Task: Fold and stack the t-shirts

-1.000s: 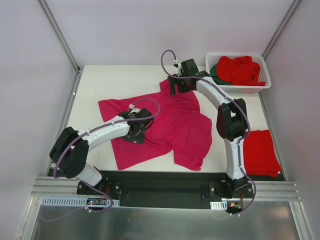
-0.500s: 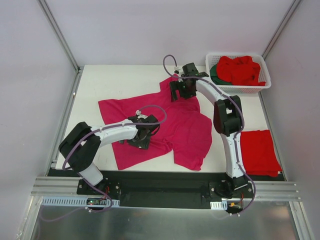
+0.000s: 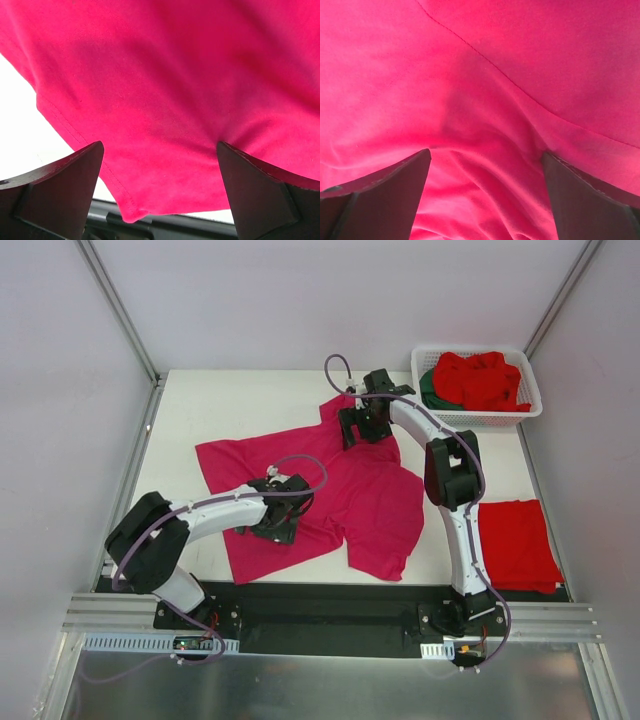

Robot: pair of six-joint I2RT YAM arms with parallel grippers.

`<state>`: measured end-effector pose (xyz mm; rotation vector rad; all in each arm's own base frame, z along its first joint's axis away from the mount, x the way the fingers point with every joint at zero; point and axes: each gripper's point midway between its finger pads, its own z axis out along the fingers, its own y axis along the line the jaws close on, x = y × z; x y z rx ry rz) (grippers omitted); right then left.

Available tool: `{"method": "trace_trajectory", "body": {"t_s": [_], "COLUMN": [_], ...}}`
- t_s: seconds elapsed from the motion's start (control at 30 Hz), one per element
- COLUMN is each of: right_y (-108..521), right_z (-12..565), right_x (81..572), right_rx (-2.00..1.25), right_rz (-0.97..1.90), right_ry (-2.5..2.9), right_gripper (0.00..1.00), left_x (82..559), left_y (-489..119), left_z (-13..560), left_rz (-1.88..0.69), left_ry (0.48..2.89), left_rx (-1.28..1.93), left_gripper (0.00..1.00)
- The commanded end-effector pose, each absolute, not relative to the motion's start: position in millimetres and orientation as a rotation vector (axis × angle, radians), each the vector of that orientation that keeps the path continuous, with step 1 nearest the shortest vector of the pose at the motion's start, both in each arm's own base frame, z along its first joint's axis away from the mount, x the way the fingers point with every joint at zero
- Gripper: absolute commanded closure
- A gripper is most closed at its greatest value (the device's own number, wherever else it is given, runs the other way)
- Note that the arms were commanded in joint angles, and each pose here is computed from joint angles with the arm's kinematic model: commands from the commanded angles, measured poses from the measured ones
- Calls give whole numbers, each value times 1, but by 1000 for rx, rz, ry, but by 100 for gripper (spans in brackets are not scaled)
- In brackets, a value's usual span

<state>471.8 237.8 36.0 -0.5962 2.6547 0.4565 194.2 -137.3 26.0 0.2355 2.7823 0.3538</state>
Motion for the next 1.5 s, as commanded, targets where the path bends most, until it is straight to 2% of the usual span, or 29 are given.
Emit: {"method": "trace_trajectory", "body": {"t_s": [0.0, 0.27, 0.53, 0.73, 0.87, 1.03, 1.23, 1.47], "right_y": [231, 222, 200, 219, 223, 225, 231, 232], "right_z": [39, 35, 37, 41, 36, 40, 49, 52], "right_x": [473, 480, 488, 478, 475, 474, 474, 474], "right_rx": [-635, -640, -644, -619, -628, -635, -639, -640], "right_rz": [429, 353, 198, 350, 359, 375, 412, 421], "right_ry": [2657, 2652, 2660, 2663, 2670, 2662, 2642, 2635], "right_gripper": [4, 4, 4, 4, 4, 4, 4, 4], "left_x": [165, 153, 142, 152, 171, 171, 152, 127], "left_y": [-137, -126, -125, -125, -146, -158, -176, -161], "left_z": [31, 55, 70, 71, 75, 41, 1, -15], "left_rz": [268, 366, 350, 417, 362, 425, 324, 322], "left_ry": [2872, 2868, 2864, 2830, 2781, 2866, 3013, 3090], "left_rx": [231, 285, 304, 321, 340, 428, 465, 431], "left_gripper": [3, 2, 2, 2, 2, 2, 2, 2]}}
